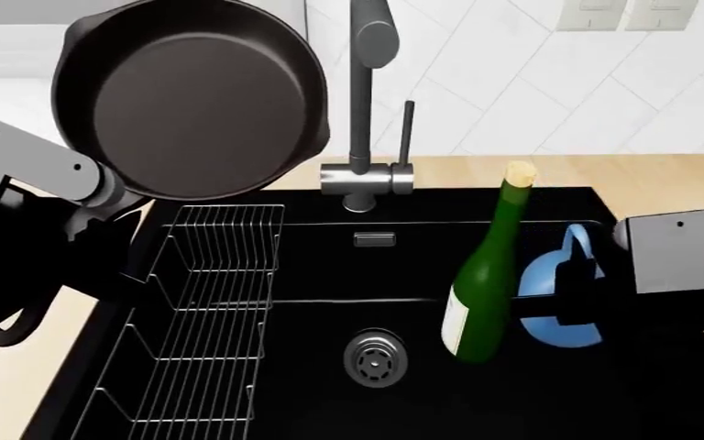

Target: Pick the teapot and pan and place them in the sink. Then turn on the water.

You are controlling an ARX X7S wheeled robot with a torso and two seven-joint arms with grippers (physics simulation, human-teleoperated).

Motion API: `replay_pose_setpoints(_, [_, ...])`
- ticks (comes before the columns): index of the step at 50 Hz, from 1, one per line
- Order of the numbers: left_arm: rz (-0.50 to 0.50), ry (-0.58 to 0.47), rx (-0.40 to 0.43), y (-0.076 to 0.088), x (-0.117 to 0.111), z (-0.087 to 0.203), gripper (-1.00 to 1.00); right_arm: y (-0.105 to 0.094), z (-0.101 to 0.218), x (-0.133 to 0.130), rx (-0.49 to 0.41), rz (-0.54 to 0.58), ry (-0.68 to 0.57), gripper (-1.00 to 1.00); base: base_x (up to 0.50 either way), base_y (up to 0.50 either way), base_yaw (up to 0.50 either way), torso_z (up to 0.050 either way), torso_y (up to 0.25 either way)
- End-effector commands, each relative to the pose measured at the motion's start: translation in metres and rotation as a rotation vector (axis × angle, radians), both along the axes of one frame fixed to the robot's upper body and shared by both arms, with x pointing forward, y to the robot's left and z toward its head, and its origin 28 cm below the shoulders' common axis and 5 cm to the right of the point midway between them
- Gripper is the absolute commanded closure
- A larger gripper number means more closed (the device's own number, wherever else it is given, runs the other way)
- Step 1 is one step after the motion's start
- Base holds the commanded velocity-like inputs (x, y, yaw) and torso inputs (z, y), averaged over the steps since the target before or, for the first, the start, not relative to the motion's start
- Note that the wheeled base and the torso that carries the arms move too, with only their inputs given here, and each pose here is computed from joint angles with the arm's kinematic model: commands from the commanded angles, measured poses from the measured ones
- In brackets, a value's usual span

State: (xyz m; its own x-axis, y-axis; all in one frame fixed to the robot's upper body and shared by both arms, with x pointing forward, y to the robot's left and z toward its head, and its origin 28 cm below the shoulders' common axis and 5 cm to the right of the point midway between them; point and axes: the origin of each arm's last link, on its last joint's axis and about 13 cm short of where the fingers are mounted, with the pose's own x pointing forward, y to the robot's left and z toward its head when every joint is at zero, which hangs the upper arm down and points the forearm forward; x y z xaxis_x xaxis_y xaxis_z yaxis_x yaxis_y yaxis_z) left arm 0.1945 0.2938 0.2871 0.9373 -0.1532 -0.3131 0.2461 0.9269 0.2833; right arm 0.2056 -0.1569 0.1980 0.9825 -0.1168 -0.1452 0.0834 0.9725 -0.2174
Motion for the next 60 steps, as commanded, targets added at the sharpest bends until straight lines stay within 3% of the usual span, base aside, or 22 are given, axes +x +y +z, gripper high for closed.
replay_pose_setpoints(1, [0.023,-0.050,0.005,0.002,0.001,0.007,1.00,-0.006,-0.004,0.009,-0.029,-0.043,0.000,1.00,0.00,0.00,0.00,0.000,0.000])
replay_pose_setpoints(60, [0.017,-0.051,0.004,0.002,0.002,0.006,1.00,-0.005,-0.077,0.030,-0.041,-0.042,0.293,1.00,0.00,0.00,0.00,0.001,0.002])
